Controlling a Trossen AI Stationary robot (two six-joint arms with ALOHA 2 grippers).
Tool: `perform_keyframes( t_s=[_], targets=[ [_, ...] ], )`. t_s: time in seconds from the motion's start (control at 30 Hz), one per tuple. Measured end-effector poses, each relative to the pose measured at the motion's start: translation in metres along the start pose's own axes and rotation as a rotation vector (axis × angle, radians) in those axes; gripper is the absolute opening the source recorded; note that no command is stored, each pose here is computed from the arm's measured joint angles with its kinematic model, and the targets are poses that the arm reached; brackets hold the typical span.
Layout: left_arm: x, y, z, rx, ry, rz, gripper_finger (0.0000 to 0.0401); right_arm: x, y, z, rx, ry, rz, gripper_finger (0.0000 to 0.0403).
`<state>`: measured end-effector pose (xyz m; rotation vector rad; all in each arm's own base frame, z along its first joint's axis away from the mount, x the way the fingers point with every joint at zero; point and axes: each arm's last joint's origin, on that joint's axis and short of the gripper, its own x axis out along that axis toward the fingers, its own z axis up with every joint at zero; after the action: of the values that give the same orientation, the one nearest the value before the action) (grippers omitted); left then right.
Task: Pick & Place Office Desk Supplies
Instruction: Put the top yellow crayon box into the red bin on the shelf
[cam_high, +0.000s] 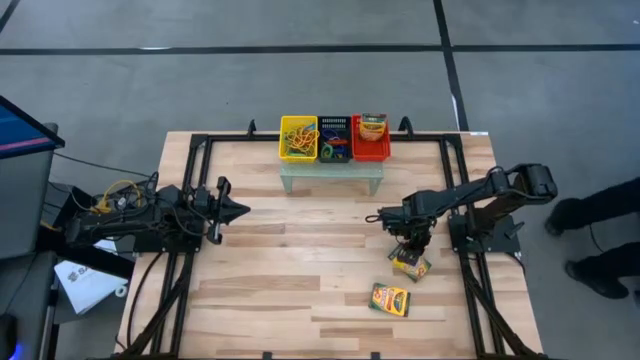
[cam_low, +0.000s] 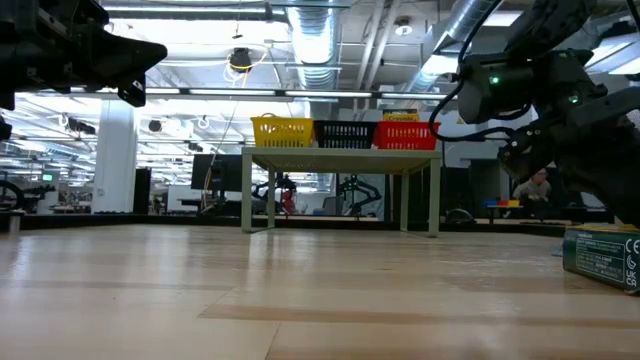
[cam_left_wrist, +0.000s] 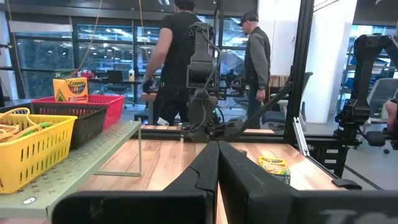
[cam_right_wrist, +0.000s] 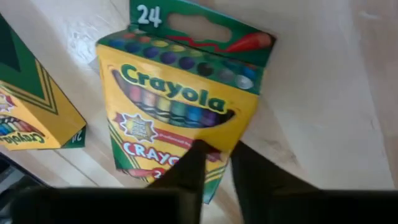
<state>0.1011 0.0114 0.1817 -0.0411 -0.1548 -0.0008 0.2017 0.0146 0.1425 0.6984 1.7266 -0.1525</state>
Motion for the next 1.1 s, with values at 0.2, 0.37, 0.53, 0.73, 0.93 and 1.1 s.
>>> perform_keyframes(
  t_s=[0.2, 0.37, 0.53, 0.73, 0.93, 1.1],
  targets=[
    [0.0, 0.0, 0.0, 0.0, 0.0, 0.0, 0.0, 0.0, 0.0, 0.0, -0.02, -0.002, -0.002, 0.0007],
    [0.0, 0.0, 0.0, 0.0, 0.0, 0.0, 0.0, 0.0, 0.004, -0.001, -0.047, -0.015, -0.02, 0.0003],
    [0.0, 0.0, 0.0, 0.0, 0.0, 0.0, 0.0, -0.011, 0.017, 0.007, -0.118, -0.13, -0.072, 0.0],
    [0.0, 0.0, 0.0, 0.0, 0.0, 0.0, 0.0, -0.027, 0.029, 0.016, -0.158, -0.249, -0.102, 0.0],
    [0.0, 0.0, 0.0, 0.0, 0.0, 0.0, 0.0, -0.03, 0.037, 0.027, -0.197, -0.423, -0.128, 0.0],
    [0.0, 0.0, 0.0, 0.0, 0.0, 0.0, 0.0, -0.031, 0.046, 0.029, -0.226, -0.559, -0.201, 0.0]
  ],
)
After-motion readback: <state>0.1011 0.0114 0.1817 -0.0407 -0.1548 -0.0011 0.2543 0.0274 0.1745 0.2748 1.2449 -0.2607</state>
